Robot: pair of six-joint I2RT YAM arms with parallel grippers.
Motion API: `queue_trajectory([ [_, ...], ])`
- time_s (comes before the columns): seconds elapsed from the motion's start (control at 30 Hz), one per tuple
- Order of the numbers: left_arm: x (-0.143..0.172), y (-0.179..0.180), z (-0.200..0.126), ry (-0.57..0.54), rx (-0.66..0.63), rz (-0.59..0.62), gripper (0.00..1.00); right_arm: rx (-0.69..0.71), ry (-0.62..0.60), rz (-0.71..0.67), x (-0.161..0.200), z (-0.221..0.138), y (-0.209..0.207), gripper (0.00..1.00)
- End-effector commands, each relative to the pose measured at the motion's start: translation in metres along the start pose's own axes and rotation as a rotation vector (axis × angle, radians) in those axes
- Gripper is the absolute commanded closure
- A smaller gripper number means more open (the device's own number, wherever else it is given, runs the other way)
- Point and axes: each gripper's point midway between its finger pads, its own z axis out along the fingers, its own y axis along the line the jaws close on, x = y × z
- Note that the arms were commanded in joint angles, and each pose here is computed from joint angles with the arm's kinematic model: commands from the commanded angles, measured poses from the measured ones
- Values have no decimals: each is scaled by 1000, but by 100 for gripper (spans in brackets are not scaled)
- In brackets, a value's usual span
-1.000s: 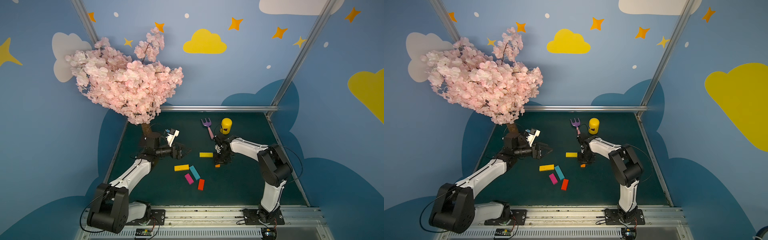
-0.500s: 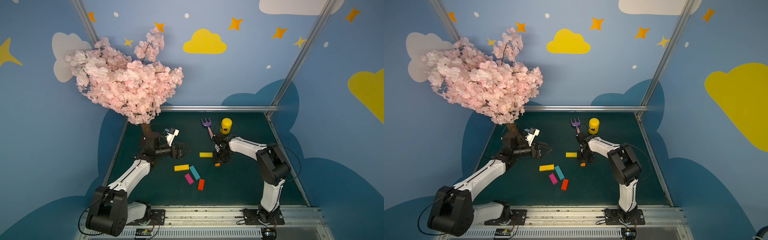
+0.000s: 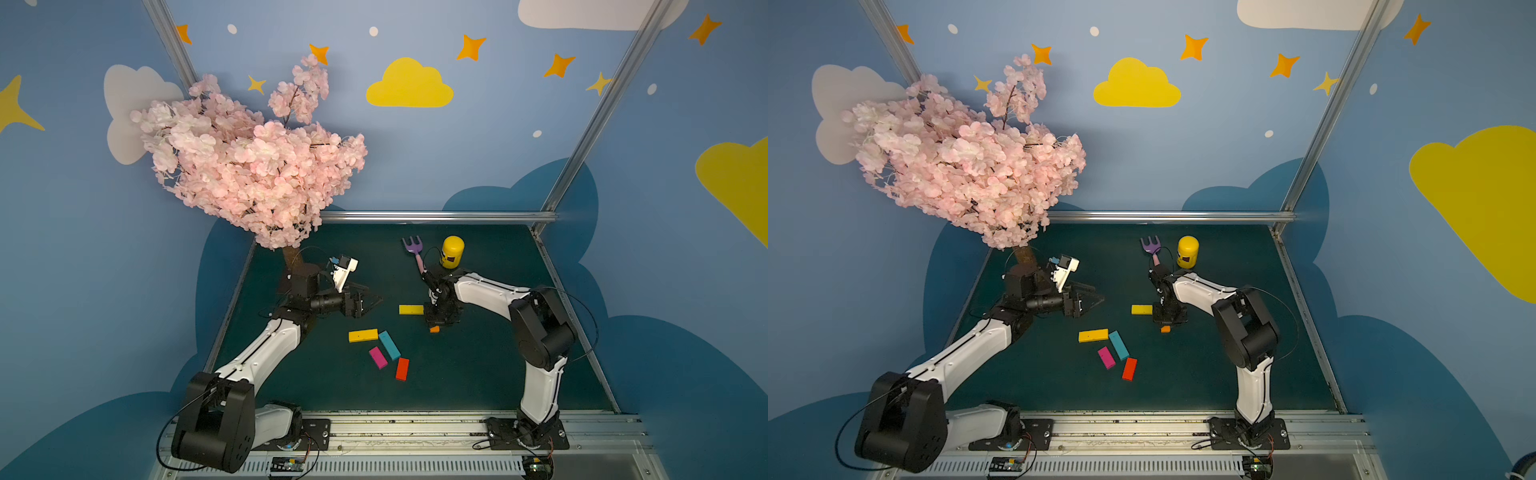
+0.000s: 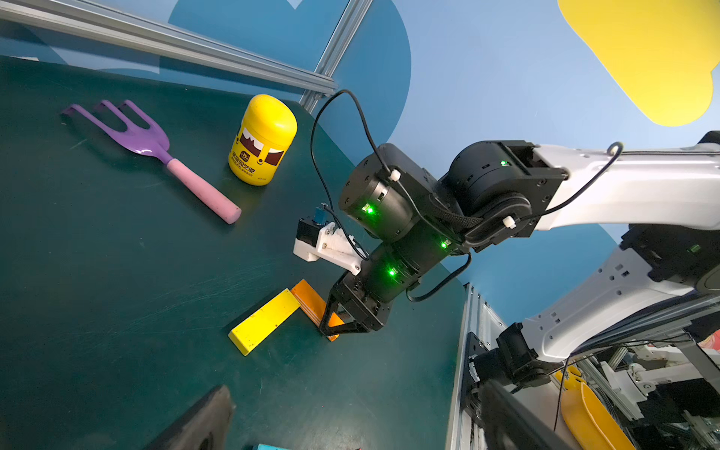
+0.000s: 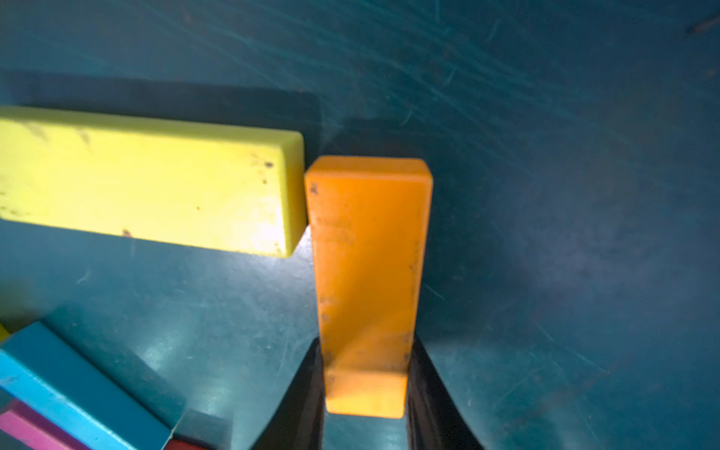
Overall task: Assemble the letter p with building blocks
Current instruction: Assemble the building block at the center of the board.
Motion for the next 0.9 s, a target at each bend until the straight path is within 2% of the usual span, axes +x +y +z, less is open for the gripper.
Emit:
queue_trajectory([
  [0.0, -5, -7, -2, -6, 9, 31, 0, 19, 2, -3, -3, 8, 2, 70],
  [0.87, -4, -6, -2, -5, 10, 32, 0, 34, -5, -14, -6, 8, 6, 68],
])
